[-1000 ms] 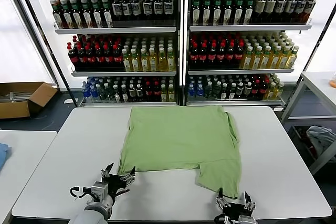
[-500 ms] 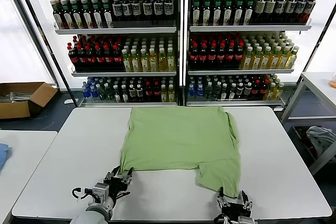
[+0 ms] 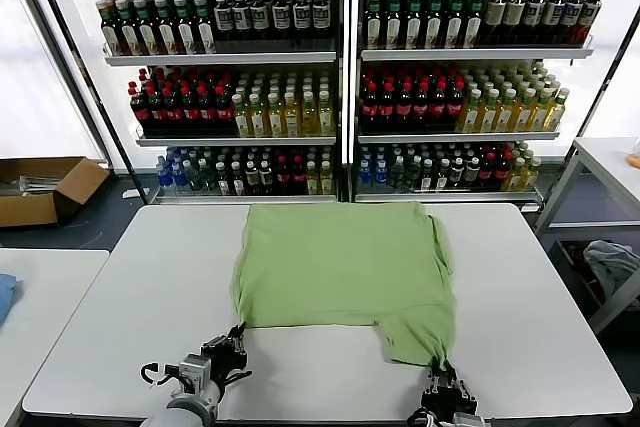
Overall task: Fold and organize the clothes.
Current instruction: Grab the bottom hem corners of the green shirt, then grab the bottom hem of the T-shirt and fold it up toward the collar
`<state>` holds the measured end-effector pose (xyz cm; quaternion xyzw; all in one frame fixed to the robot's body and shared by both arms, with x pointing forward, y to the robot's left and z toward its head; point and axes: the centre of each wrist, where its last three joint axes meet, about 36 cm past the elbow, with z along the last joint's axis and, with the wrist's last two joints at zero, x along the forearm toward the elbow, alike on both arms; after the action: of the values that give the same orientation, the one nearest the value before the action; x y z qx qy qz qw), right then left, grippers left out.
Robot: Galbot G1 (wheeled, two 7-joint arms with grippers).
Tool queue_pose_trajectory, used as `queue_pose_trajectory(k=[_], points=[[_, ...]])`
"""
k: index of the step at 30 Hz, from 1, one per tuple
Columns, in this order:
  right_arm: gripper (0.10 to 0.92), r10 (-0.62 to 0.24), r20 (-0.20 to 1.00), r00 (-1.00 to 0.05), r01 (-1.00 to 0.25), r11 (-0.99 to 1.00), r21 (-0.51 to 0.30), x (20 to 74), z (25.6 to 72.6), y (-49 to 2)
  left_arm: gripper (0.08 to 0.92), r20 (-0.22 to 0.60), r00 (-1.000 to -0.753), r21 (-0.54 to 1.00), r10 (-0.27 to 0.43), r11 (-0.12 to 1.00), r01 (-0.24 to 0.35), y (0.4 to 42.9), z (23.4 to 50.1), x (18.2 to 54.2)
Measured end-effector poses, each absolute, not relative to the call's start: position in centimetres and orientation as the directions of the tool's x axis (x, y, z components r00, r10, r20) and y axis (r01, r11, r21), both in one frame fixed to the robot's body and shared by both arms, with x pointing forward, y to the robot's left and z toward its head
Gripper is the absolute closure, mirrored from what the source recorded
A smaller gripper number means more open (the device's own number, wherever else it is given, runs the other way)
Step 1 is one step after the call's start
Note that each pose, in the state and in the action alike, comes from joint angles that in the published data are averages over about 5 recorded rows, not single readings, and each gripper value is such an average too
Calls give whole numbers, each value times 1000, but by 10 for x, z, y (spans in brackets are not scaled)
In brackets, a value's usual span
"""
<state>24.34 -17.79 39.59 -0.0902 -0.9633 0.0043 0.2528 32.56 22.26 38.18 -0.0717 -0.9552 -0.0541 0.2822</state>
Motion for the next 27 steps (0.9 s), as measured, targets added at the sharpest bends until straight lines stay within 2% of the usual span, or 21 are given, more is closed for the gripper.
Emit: queue_pose_trajectory(k=[7, 18, 27], points=[[917, 161, 416, -895, 165, 986, -26, 250, 410, -181, 912, 529, -841, 45, 113, 986, 160, 221, 387, 327], [917, 126, 302, -945, 132, 991, 1, 278, 424, -189, 913, 382, -919, 37, 100, 992, 124, 220, 407, 339], [917, 135, 224, -965, 135, 991, -15, 333, 426, -199, 915, 309, -945, 28, 107, 992, 122, 223, 411, 369]])
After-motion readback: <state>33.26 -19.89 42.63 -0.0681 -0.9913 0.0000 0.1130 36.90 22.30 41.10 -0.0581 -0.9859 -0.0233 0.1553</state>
